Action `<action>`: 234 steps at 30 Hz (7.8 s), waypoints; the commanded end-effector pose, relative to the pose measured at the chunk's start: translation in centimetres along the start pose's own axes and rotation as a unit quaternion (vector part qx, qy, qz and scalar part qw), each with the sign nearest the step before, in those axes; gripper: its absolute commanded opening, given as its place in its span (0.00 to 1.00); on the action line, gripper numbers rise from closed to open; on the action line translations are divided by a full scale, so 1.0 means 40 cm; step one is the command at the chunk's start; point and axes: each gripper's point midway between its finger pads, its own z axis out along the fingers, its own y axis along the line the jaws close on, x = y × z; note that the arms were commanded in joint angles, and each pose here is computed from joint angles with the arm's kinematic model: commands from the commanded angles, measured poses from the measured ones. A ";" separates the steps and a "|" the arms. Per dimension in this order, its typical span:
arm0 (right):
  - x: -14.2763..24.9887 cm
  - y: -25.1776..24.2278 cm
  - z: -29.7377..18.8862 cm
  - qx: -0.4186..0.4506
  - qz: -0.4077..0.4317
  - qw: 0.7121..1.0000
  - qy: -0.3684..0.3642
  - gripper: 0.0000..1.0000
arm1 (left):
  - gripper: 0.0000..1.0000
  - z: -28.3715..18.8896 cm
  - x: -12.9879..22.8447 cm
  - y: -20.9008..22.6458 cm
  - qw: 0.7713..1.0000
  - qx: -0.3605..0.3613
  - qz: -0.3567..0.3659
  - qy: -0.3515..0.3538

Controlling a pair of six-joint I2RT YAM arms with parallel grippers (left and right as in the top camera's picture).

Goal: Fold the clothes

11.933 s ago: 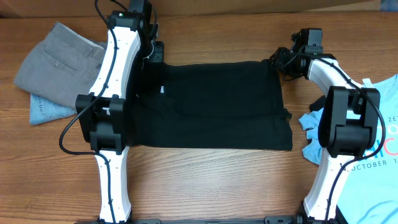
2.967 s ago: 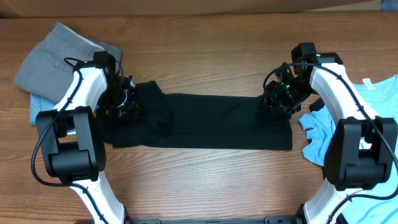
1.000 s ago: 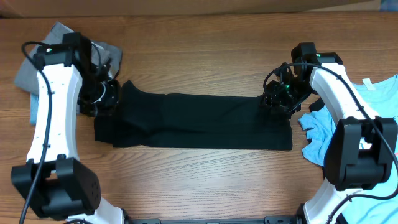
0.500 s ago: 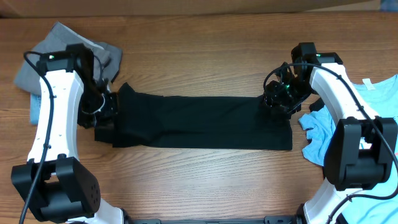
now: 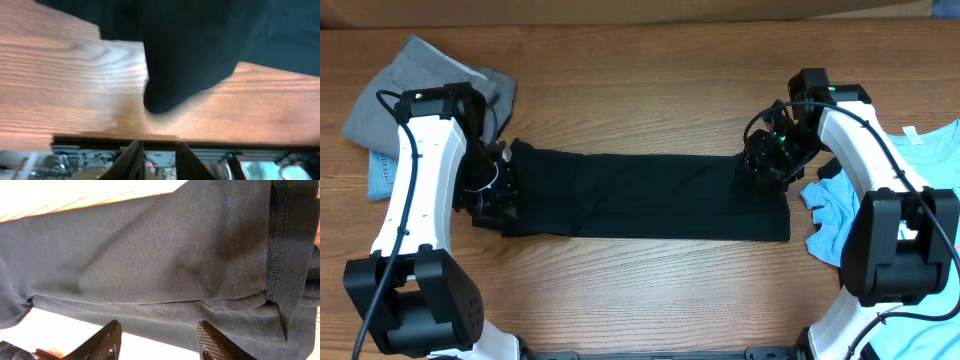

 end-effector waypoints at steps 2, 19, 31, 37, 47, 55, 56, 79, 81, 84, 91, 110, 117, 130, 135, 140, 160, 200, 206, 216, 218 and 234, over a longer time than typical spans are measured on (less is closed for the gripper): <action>-0.010 0.007 -0.015 0.001 -0.009 1.000 -0.012 0.52 | 0.38 -0.007 -0.036 0.023 0.999 -0.027 -0.008 -0.040; -0.037 0.014 -0.016 -0.005 -0.019 0.999 -0.034 0.52 | 0.45 -0.039 -0.190 -0.038 0.984 0.016 0.048 -0.168; -0.072 0.048 -0.032 -0.066 -0.012 0.996 -0.057 0.52 | 0.45 -0.055 -0.233 -0.124 0.972 0.030 0.093 -0.214; -0.111 0.022 -0.081 -0.127 0.028 0.988 -0.082 0.52 | 0.35 -0.017 -0.243 -0.143 0.971 -0.013 0.115 -0.211; -0.077 -0.065 -0.092 -0.096 0.098 0.989 -0.057 0.52 | 0.04 0.183 -0.273 -0.103 0.986 -0.037 0.102 -0.127; -0.041 -0.099 -0.031 -0.065 0.106 0.992 -0.035 0.58 | 0.05 0.297 -0.291 -0.006 0.993 -0.072 0.048 -0.074; -0.039 -0.119 -0.019 -0.047 0.115 0.992 -0.037 0.58 | 0.05 0.303 -0.292 0.006 0.995 -0.070 0.033 -0.070; -0.088 -0.108 0.079 -0.067 0.026 0.993 -0.096 0.44 | 0.05 0.303 -0.301 -0.014 0.997 0.017 0.017 -0.068; -0.087 -0.118 0.091 -0.057 0.026 0.993 -0.097 0.45 | 0.05 0.304 -0.301 -0.014 0.997 0.017 0.017 -0.068; -0.081 -0.124 0.112 -0.060 0.027 0.993 -0.097 0.44 | 0.05 0.304 -0.300 -0.014 0.997 0.017 0.017 -0.067; -0.061 -0.097 0.130 -0.104 0.022 0.990 -0.088 0.23 | 0.05 0.304 -0.300 -0.014 0.997 0.017 0.017 -0.067; -0.101 -0.092 0.044 -0.107 0.021 0.986 -0.124 0.04 | 0.06 0.304 -0.302 -0.014 0.997 0.017 0.017 -0.068; -0.088 -0.142 0.011 -0.074 0.057 0.989 -0.112 0.04 | 0.06 0.304 -0.302 -0.014 0.997 0.017 0.017 -0.068; -0.015 -0.168 -0.002 -0.048 0.097 0.993 -0.054 0.04 | 0.07 0.304 -0.303 -0.014 0.997 0.017 0.017 -0.069; -0.028 -0.125 -0.049 -0.078 0.086 0.991 -0.064 0.04 | 0.07 0.303 -0.305 -0.014 0.997 0.017 0.017 -0.071; -0.013 -0.104 -0.095 -0.078 0.091 0.991 -0.053 0.04 | 0.07 0.303 -0.305 -0.014 0.997 0.017 0.017 -0.071; -0.095 -0.066 -0.112 -0.107 0.033 0.987 -0.118 0.04 | 0.08 0.303 -0.305 -0.014 0.997 0.017 0.017 -0.071; 0.038 -0.160 -0.020 0.004 0.103 0.994 -0.034 0.04 | 0.11 0.303 -0.307 -0.014 0.997 0.017 0.018 -0.073; 0.051 -0.199 -0.028 0.040 0.113 0.992 -0.028 0.09 | 0.11 0.303 -0.308 -0.014 0.997 0.017 0.018 -0.073; 0.015 -0.198 -0.031 0.030 0.106 0.992 -0.056 0.59 | 0.12 0.303 -0.308 -0.015 0.997 0.017 0.018 -0.073; -0.021 -0.176 -0.035 0.003 0.092 0.992 -0.082 0.54 | 0.12 0.303 -0.308 -0.014 0.997 0.017 0.018 -0.073; -0.143 -0.137 0.059 -0.006 0.046 0.990 -0.131 0.42 | 0.13 0.303 -0.309 -0.015 0.997 0.018 0.018 -0.074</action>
